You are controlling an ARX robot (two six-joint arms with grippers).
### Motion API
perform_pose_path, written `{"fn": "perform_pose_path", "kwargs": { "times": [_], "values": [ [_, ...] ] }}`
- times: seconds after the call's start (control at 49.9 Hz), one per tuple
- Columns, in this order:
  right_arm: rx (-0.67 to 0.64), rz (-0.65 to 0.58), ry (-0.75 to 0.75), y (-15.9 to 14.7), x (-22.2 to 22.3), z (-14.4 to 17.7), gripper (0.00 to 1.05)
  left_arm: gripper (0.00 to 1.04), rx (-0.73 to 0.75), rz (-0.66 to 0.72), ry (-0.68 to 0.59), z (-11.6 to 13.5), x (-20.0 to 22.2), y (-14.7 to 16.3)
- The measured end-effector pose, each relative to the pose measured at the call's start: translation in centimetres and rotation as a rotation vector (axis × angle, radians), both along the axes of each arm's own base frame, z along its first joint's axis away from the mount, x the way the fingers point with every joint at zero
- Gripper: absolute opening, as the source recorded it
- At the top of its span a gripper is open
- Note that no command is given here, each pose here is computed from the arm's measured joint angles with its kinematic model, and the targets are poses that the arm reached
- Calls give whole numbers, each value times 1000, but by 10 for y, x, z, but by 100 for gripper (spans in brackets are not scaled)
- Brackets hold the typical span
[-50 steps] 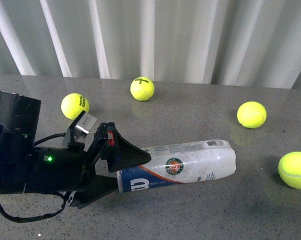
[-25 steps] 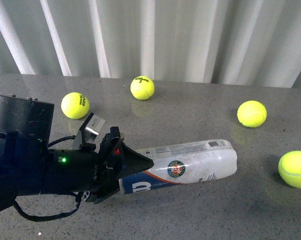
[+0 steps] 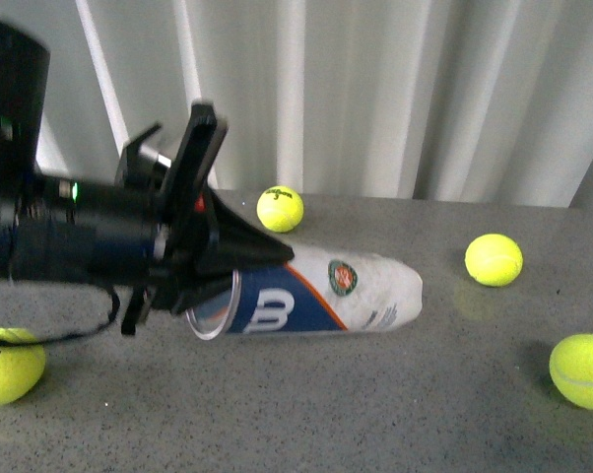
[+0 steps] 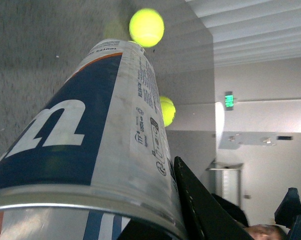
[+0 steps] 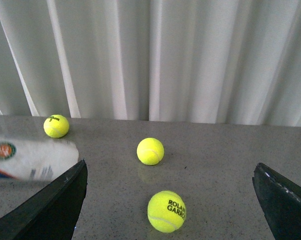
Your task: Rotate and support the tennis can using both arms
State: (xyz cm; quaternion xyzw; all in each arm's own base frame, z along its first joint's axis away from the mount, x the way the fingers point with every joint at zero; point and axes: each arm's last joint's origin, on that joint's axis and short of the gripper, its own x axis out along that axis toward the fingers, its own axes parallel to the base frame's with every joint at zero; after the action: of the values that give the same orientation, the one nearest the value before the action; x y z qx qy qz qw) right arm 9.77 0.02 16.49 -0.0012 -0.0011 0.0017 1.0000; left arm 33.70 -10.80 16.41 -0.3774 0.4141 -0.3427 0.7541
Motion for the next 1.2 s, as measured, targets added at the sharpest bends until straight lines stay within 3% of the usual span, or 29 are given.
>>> {"fn": "perform_pose_path", "kwargs": {
  "times": [0.08,0.18,0.22,0.3,0.481,0.781,1.201],
  "values": [
    [0,0,0,0,0,0,98,4,202,-41,-113,61,18,-11],
    [0,0,0,0,0,0,98,4,542,-152,-197,104,30,-34],
    [0,0,0,0,0,0,98,4,642,-201,-214,111,32,-41],
    [0,0,0,0,0,0,98,4,976,-397,-258,121,38,-62],
    [0,0,0,0,0,0,98,4,1319,-693,-326,123,39,-90],
    [0,0,0,0,0,0,98,4,1354,-919,-359,100,32,-116],
    [0,0,0,0,0,0,98,4,1271,-977,-338,70,32,-120]
  ]
}}
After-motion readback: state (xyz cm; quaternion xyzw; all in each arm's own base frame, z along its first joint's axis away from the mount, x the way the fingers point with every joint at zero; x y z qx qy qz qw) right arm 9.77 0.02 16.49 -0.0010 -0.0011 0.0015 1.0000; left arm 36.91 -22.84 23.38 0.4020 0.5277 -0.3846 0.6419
